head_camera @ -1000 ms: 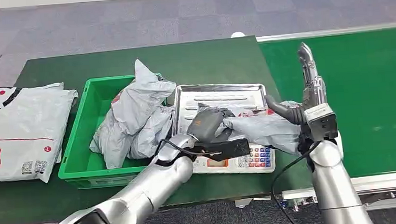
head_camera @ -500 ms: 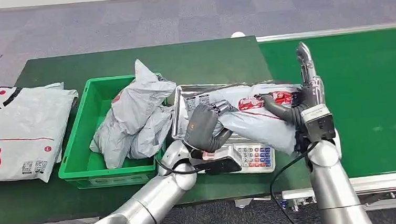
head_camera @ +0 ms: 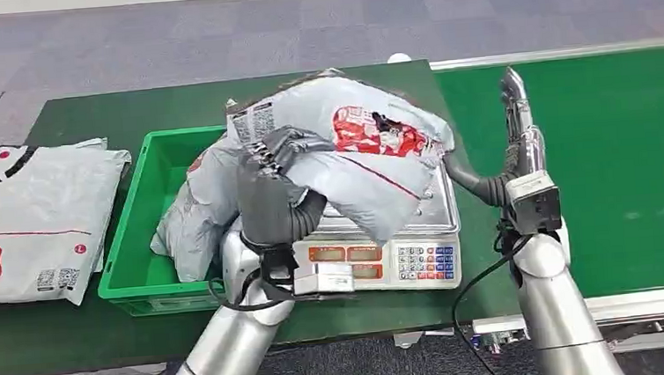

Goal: Moved the parcel from conveyor to table for the left to box.

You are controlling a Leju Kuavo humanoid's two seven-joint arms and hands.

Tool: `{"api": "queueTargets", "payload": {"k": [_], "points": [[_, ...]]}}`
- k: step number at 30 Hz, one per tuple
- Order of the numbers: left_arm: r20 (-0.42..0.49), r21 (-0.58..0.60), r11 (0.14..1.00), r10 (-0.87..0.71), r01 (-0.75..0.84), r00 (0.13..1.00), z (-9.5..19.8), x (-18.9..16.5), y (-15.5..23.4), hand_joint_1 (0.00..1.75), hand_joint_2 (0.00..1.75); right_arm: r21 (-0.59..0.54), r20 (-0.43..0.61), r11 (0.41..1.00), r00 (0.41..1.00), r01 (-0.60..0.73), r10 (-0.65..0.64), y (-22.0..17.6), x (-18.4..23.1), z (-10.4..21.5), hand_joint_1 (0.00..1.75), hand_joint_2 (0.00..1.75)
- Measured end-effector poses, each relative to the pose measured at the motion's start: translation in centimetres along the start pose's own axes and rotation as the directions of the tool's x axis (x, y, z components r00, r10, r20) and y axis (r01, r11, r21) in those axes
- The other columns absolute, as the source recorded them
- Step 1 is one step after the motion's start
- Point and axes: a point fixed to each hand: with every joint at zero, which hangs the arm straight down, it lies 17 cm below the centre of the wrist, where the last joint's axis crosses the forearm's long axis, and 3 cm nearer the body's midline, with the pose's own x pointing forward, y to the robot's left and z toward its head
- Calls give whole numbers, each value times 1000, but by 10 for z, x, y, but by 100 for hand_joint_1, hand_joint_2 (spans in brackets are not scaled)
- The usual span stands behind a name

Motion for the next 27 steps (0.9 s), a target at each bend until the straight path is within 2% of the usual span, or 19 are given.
{"api": "queueTargets", "payload": {"k": [4, 8, 11, 14, 18, 20, 25, 27], "points": [[37, 64, 996, -63, 60, 997, -12, 6, 28, 175, 175, -3, -10, 1000, 1000, -4, 4, 0, -3, 4, 0, 175], [74, 151, 963, -236, 223, 969, -27, 2, 78, 175, 175, 0, -25, 1000, 1000, -14, 14, -3, -9, 13, 0, 175], [102, 163, 898, -427, 408, 899, -30, -5, 107, 175, 175, 2, -27, 1000, 999, -19, 19, -5, -10, 15, 0, 175], [79, 89, 784, -620, 614, 780, -21, -37, 123, 175, 175, 4, -32, 1000, 999, -30, 30, -5, -12, 15, 0, 175], [-106, -80, 651, -759, 755, 643, 9, -106, 141, 175, 175, 8, -48, 999, 998, -44, 44, -5, -14, 15, 0, 175], [-174, -118, 638, -768, 761, 617, 19, -123, 146, 175, 175, 13, -48, 999, 998, -49, 49, -4, -14, 15, 0, 175], [-387, -259, 661, -739, 704, 551, 63, -179, 144, 175, 175, 23, -48, 998, 997, -60, 61, -2, -13, 16, 0, 175], [-502, -372, 751, -657, 546, 562, 98, -216, 113, 175, 175, 45, -54, 996, 995, -76, 79, 2, -15, 20, 0, 175]]}}
